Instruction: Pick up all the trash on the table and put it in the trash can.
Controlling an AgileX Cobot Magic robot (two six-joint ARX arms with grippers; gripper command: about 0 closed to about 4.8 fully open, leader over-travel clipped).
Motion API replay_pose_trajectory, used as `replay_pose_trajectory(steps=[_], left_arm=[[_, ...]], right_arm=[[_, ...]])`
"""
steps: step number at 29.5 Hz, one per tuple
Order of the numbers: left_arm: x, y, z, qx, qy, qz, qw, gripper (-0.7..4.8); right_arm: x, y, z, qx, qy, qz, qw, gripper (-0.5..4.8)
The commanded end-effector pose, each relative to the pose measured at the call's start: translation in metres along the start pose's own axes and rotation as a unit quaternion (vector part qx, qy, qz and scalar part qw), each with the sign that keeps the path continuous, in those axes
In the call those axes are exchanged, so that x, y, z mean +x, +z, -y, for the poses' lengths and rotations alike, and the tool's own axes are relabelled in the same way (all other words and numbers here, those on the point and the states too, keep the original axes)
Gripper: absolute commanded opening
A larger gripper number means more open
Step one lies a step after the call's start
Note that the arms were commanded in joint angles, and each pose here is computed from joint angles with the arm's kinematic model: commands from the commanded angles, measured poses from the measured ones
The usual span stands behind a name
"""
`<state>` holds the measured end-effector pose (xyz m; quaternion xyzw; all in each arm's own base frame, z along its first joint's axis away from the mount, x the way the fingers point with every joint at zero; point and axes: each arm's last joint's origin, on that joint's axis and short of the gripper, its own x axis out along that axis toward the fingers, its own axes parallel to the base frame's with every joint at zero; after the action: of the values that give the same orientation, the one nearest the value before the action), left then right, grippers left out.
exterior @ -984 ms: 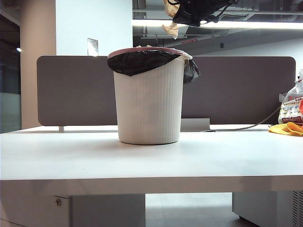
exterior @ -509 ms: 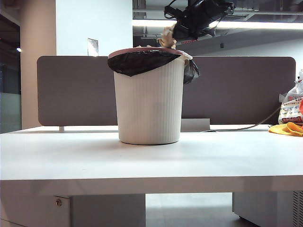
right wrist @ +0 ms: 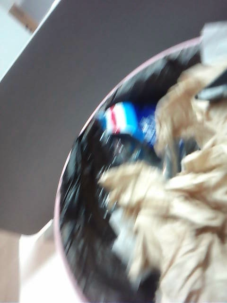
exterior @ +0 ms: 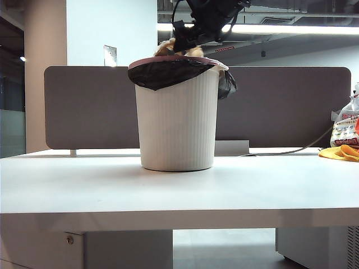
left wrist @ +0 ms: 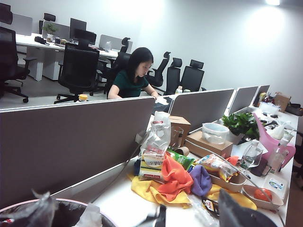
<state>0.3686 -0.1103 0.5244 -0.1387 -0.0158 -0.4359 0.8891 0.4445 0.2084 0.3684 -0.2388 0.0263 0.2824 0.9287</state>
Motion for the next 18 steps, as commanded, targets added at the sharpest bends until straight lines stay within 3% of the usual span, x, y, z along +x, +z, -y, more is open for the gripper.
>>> replay_pose_trajectory(steps=[1, 3, 6, 12, 15, 18], left_arm=[[-0.003, 0.001, 0.002, 0.0, 0.002, -0.009, 1.0, 4.79], [-0.003, -0.002, 0.001, 0.006, 0.006, -0.019, 1.0, 4.79], [-0.003, -0.006, -0.002, 0.037, 0.027, -0.036, 0.998, 4.79], [-0.007, -0.015, -0.015, 0.108, 0.15, -0.072, 0.98, 4.79], [-0.008, -0.019, -0.022, 0.119, 0.195, -0.086, 0.97, 4.79], [-0.005, -0.025, -0.031, 0.11, 0.192, -0.096, 0.97, 4.79]], right_arm=[[-0.003, 0.005, 0.008, -0.012, -0.026, 0.011, 1.0, 4.05], [-0.007, 0.009, 0.01, -0.01, -0.027, 0.016, 0.999, 4.43], [-0.016, 0.019, 0.012, 0.008, -0.007, 0.042, 0.999, 4.42], [-0.031, 0.039, 0.016, 0.044, 0.073, 0.093, 0.992, 4.43], [-0.036, 0.043, 0.021, 0.074, 0.091, 0.088, 0.989, 4.43], [-0.038, 0.045, 0.022, 0.084, 0.116, 0.096, 0.985, 4.43]])
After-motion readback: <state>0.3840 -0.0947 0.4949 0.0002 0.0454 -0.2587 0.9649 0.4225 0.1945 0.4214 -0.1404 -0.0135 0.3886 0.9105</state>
